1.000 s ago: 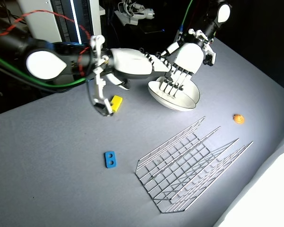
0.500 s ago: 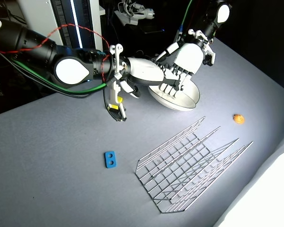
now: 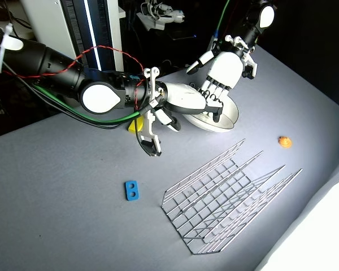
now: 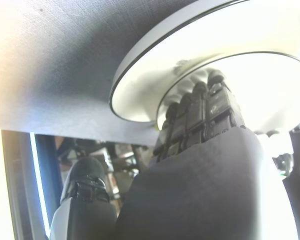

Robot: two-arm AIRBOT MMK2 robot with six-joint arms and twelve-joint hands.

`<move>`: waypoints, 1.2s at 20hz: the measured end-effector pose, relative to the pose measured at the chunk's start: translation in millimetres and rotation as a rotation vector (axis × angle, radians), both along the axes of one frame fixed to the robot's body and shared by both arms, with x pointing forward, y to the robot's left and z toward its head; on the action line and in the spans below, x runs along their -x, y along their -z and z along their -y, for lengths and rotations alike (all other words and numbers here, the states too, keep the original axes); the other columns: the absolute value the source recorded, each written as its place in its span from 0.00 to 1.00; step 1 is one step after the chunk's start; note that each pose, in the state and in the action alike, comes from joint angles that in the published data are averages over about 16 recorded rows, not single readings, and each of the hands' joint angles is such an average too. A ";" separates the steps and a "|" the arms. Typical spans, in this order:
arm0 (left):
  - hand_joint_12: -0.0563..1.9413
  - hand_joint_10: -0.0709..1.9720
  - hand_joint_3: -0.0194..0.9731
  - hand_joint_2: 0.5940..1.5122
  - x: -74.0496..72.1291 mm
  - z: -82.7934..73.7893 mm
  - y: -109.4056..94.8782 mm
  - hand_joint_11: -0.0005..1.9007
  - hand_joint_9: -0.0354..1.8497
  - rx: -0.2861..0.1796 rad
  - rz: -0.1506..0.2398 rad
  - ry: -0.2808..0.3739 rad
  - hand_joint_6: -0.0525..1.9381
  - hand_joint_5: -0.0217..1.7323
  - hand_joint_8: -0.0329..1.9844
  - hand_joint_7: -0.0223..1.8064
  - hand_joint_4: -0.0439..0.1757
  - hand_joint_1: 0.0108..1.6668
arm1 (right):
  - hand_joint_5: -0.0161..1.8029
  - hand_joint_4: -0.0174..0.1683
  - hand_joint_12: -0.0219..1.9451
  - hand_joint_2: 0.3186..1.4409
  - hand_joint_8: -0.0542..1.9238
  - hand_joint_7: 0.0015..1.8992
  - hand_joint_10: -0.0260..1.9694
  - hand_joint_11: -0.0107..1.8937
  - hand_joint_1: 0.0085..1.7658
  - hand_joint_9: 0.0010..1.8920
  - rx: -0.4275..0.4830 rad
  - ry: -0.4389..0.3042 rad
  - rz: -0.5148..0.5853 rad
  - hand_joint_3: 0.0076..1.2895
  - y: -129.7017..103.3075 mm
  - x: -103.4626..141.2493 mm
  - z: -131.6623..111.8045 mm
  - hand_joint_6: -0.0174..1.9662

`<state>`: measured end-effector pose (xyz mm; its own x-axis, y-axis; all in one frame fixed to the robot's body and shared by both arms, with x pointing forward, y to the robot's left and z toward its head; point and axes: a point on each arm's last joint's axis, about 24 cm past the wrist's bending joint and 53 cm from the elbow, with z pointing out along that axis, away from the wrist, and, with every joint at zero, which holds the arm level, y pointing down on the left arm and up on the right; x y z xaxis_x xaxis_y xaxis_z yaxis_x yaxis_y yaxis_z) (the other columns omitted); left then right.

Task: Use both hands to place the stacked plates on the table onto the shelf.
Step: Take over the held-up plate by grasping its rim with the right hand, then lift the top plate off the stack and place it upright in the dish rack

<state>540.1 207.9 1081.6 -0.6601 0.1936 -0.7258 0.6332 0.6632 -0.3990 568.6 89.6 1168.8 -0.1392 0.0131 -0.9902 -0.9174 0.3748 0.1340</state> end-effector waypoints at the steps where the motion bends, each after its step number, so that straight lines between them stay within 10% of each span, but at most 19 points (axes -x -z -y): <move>1: 0.02 0.03 0.04 0.62 -0.1 -0.2 0.1 0.01 0.02 0.000 -0.001 -0.001 0.02 0.02 0.01 0.01 0.18 0.00 | 0.15 0.14 0.64 0.59 0.04 0.14 0.05 0.02 0.70 0.15 0.000 0.002 0.002 0.02 0.5 -1.4 -1.1 0.02; 14: 0.02 0.03 0.04 0.63 -11.6 -3.9 -9.4 0.01 0.02 0.043 0.003 -0.049 0.02 0.03 0.01 0.01 0.20 0.00 | 0.41 0.09 0.67 0.60 0.21 0.42 0.28 0.29 0.69 0.41 -0.027 -0.010 0.037 0.01 -1.9 -2.4 -10.2 0.20; 24: 0.02 0.04 0.04 0.62 -47.0 -23.0 -56.9 0.01 0.03 0.144 0.086 -0.160 0.03 0.05 0.02 0.04 0.20 0.00 | 0.46 0.05 0.56 0.57 0.37 0.49 0.48 0.48 0.70 0.52 -0.042 -0.028 0.048 0.01 -7.5 5.5 -13.7 0.38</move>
